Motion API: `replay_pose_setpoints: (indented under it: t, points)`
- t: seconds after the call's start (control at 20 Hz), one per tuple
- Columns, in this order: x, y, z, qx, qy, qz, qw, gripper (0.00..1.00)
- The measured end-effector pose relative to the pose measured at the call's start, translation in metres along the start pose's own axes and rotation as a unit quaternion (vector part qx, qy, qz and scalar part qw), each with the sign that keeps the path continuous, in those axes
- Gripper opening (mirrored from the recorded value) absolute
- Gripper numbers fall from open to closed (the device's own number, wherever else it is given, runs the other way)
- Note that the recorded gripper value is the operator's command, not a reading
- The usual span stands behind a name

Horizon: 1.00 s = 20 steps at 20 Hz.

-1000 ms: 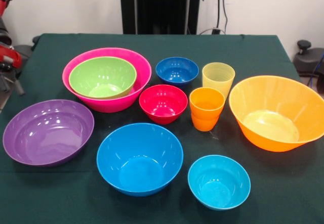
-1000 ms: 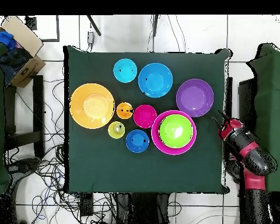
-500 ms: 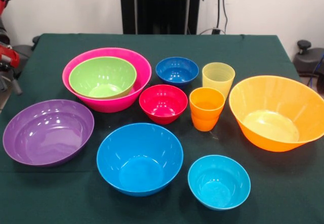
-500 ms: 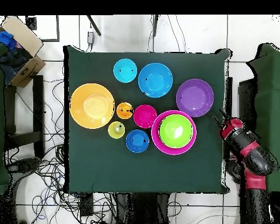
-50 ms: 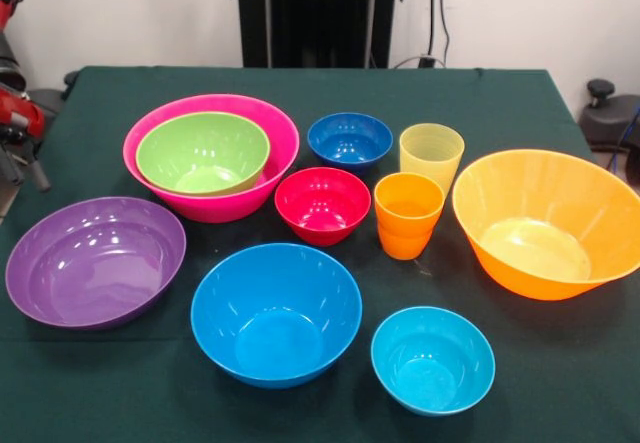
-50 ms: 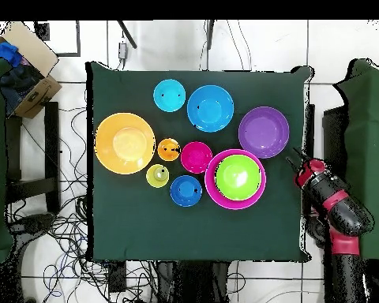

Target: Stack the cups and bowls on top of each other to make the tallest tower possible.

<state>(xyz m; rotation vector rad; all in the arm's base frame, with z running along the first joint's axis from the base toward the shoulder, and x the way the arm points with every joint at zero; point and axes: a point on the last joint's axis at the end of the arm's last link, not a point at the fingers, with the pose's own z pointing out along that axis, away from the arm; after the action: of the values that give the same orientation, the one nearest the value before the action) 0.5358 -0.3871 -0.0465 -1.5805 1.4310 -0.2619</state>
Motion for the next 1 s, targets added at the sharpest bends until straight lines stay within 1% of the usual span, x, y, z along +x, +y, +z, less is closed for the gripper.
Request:
replay_pose_setpoints:
  t: [0.45,1.0]
  points:
    - [-0.006,0.005,0.010,0.005,-0.010,0.008,0.9999,1.00]
    - [-0.016,0.014,0.026,0.007,-0.019,0.009,0.9998,1.00]
